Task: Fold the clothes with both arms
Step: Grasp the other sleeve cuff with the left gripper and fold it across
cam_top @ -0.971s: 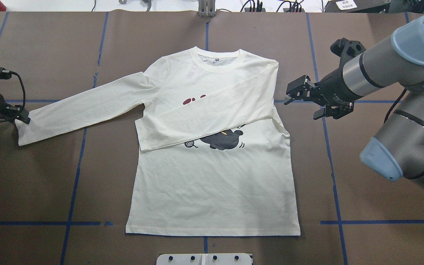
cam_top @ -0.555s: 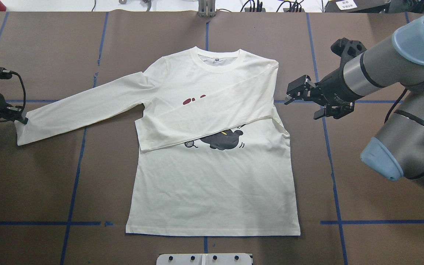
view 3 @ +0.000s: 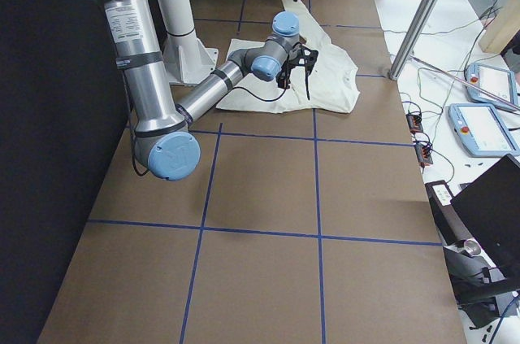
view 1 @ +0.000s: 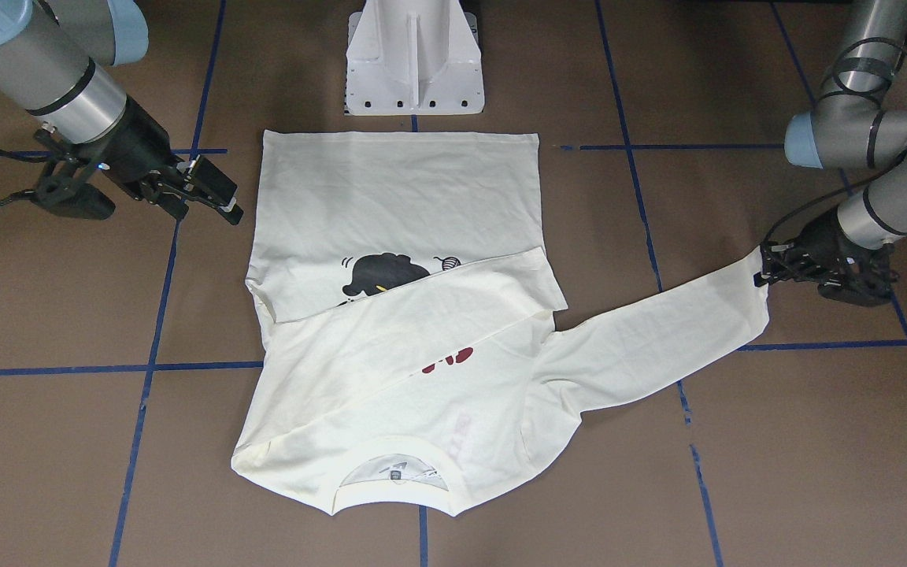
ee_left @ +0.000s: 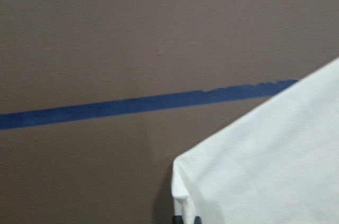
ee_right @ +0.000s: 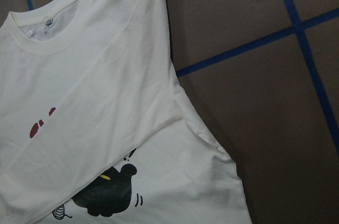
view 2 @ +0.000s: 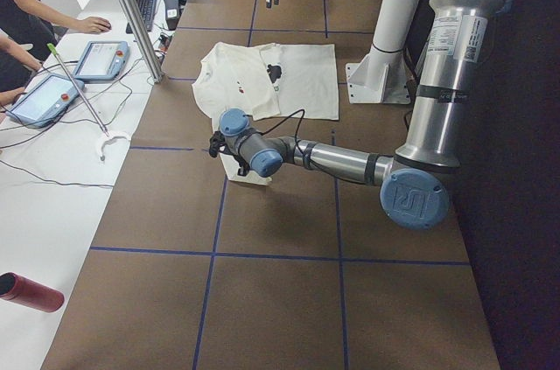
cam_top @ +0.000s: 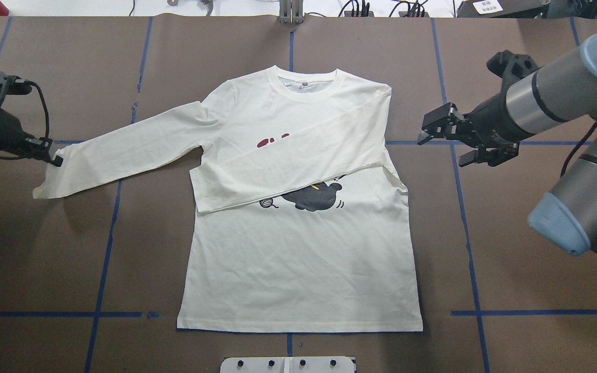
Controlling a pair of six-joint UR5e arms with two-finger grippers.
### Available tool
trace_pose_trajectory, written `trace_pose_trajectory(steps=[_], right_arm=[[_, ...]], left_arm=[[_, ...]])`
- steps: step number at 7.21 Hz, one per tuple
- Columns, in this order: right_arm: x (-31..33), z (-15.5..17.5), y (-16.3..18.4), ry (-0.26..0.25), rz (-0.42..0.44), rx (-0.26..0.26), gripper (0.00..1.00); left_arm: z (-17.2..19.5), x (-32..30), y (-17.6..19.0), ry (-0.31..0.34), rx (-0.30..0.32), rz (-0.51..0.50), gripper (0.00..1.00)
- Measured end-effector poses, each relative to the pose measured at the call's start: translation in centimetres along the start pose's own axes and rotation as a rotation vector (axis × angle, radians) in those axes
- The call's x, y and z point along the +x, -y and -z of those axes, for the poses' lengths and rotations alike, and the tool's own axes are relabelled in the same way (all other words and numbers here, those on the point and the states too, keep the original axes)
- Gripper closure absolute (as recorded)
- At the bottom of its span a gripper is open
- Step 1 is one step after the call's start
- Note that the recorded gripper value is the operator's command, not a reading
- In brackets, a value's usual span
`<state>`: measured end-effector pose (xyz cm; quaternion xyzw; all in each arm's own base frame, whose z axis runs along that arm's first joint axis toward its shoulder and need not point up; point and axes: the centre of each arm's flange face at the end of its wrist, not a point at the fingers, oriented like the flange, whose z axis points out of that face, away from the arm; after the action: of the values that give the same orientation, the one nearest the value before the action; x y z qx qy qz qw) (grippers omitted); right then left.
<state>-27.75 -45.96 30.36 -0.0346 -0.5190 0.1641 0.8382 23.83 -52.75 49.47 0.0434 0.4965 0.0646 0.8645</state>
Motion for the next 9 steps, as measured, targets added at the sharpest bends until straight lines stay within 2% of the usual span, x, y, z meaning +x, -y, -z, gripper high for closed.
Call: trace_pose_trajectory(steps=[2, 4, 6, 7, 9], right_arm=[[5.6, 2.3, 2.2, -0.03, 0.062, 0.01, 0.0], [11.3, 4.2, 4.2, -0.073, 0.155, 0.032, 0.0], [14.2, 5.1, 5.1, -0.096, 0.194, 0.045, 0.0], [15.0, 5.3, 5.2, -0.104, 0.194, 0.048, 0.0], [15.8, 5.2, 5.3, -0.113, 0.188, 0.047, 0.0]], left_arm=[[3.8, 12.1, 4.1, -0.096, 0.057, 0.1, 1.0], [3.0, 27.6, 5.7, -0.183, 0.07, 0.196, 1.0], [-1.0, 43.3, 5.9, -0.207, 0.116, 0.254, 1.0], [-4.6, 51.0, 6.7, -0.197, 0.145, 0.278, 1.0], [-11.8, 59.3, 6.4, -0.206, 0.202, 0.281, 1.0]])
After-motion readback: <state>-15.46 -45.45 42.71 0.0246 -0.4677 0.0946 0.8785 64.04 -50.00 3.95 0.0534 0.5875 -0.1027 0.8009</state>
